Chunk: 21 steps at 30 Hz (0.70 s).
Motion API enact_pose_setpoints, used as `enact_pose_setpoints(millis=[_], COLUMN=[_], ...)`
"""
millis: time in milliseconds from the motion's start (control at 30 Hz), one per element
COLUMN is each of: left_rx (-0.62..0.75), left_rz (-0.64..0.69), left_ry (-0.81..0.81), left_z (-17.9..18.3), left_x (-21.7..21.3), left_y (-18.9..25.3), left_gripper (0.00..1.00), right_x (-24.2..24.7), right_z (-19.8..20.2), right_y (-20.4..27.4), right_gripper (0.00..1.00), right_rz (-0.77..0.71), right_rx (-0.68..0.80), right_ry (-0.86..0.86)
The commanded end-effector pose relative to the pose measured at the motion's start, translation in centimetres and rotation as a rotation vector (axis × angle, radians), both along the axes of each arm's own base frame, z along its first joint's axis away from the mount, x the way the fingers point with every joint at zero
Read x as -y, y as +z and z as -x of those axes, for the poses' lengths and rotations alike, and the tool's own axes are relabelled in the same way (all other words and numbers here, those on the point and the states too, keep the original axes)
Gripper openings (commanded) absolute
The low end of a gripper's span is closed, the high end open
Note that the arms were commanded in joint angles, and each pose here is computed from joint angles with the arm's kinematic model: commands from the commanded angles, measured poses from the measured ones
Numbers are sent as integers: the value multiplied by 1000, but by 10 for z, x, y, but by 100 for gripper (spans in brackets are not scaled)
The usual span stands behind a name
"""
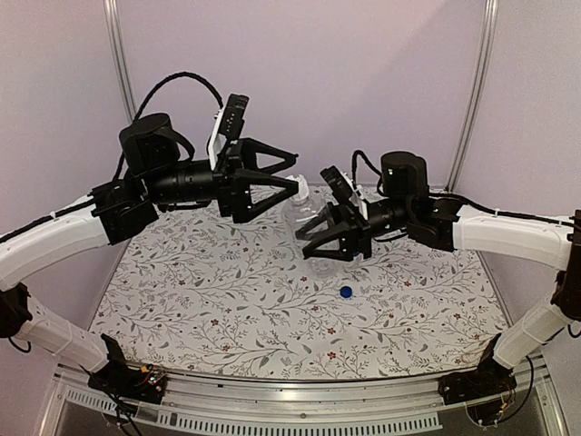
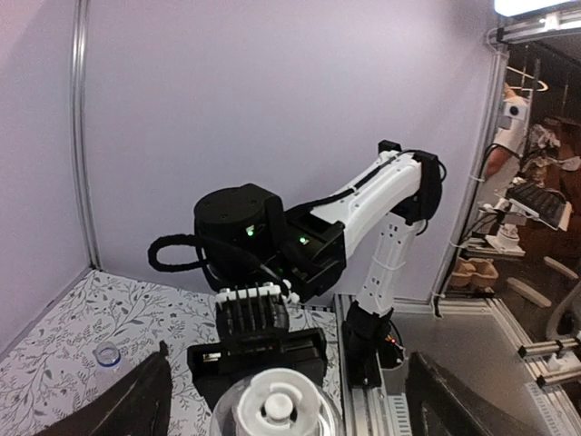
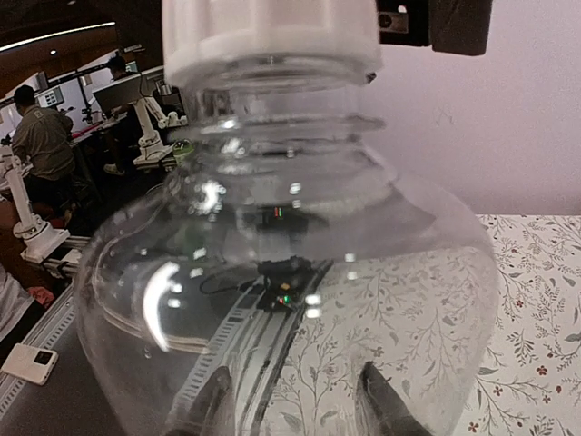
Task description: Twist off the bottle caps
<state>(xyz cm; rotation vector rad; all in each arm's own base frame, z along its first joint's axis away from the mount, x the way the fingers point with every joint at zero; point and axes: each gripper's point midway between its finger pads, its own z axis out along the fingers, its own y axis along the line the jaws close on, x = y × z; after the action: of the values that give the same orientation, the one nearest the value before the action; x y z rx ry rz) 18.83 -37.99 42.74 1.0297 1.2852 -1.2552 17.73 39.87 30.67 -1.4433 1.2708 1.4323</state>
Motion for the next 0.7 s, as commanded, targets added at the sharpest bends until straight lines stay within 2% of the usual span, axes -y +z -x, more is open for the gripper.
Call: enact_pose_setpoints(millis=[0,367,667], left_rx=[72,56,32], left_rz=[22,18,7], left_ry=[-216,-324,-337], left_z=[32,29,24], left_x=[-1,13,17], left_y=[5,2,-5], left_gripper=[87,73,51], right_x=[3,-2,-3], right_z=[16,20,18], right_y=[13,10,7], right_gripper=[36,37,36], right_rz=[-33,-21,-5], right_rx=[-11,-20,-15], right_ry=[135,155,137])
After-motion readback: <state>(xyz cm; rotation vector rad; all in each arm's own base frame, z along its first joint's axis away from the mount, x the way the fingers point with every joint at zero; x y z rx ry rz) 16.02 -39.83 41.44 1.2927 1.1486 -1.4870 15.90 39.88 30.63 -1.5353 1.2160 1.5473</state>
